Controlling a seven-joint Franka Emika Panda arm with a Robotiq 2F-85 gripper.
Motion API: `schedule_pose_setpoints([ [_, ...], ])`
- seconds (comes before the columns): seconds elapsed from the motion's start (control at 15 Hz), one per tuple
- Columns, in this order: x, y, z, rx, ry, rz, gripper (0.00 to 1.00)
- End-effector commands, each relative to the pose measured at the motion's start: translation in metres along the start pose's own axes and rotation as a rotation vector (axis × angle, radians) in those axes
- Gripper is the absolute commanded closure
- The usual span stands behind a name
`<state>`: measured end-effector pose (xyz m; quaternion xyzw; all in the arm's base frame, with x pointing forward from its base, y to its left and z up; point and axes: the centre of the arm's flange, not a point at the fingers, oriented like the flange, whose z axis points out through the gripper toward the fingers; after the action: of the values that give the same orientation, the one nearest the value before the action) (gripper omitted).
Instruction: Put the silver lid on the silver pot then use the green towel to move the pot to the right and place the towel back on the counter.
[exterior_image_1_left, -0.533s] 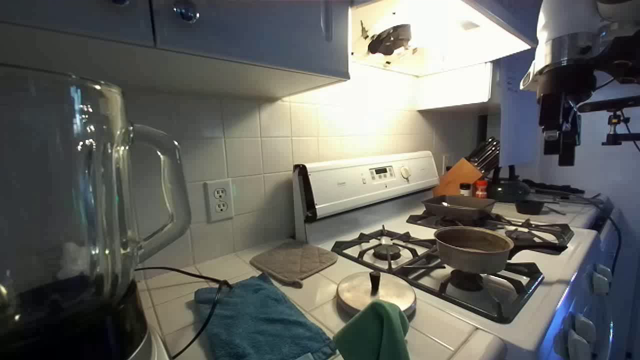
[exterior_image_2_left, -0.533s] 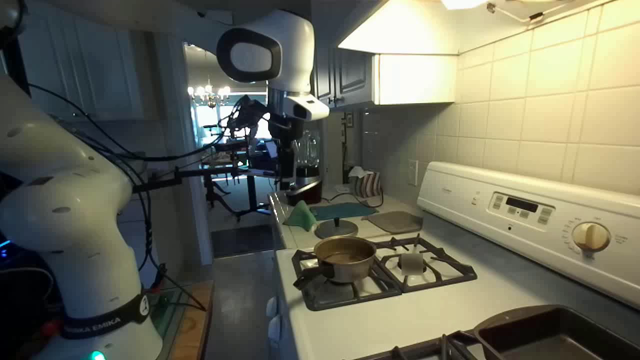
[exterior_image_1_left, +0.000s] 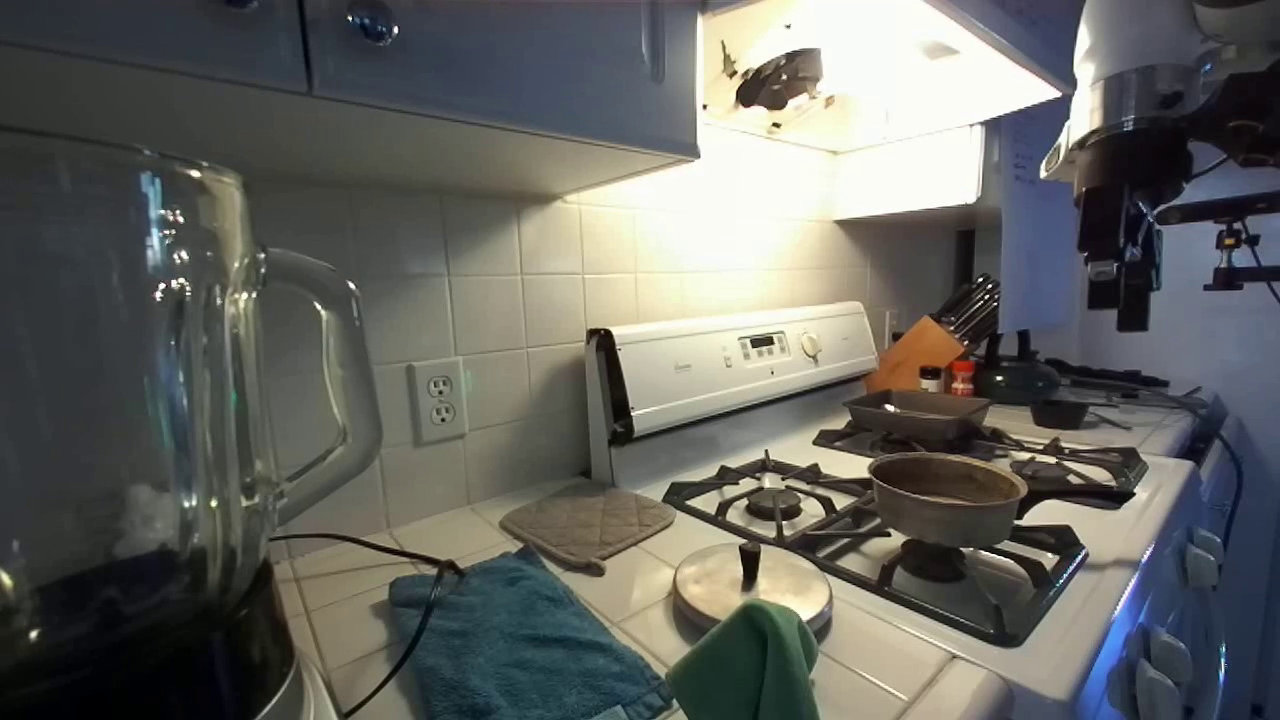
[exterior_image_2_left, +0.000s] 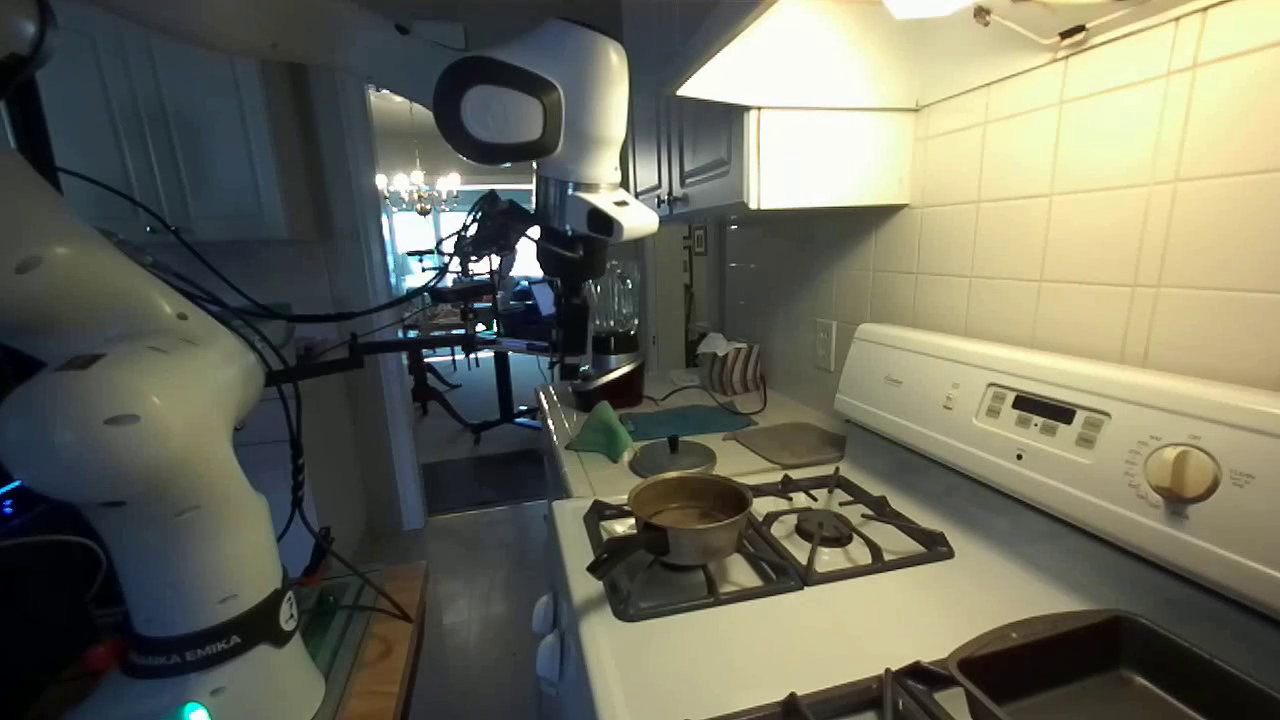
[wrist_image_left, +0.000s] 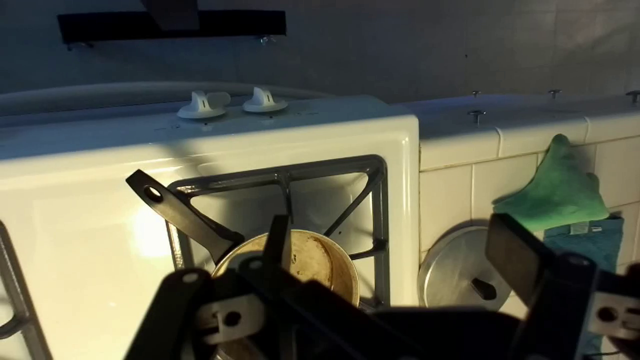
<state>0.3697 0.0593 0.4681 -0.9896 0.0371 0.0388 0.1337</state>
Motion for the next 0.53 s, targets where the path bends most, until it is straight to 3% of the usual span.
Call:
schedule_pose_setpoints([
  [0.0, 0.001, -0.007, -0.002, -0.049, 0.024, -0.004, 0.00],
  [0.47, -0.006, -0.084, 0.031, -0.165, -0.033, -0.251, 0.00],
])
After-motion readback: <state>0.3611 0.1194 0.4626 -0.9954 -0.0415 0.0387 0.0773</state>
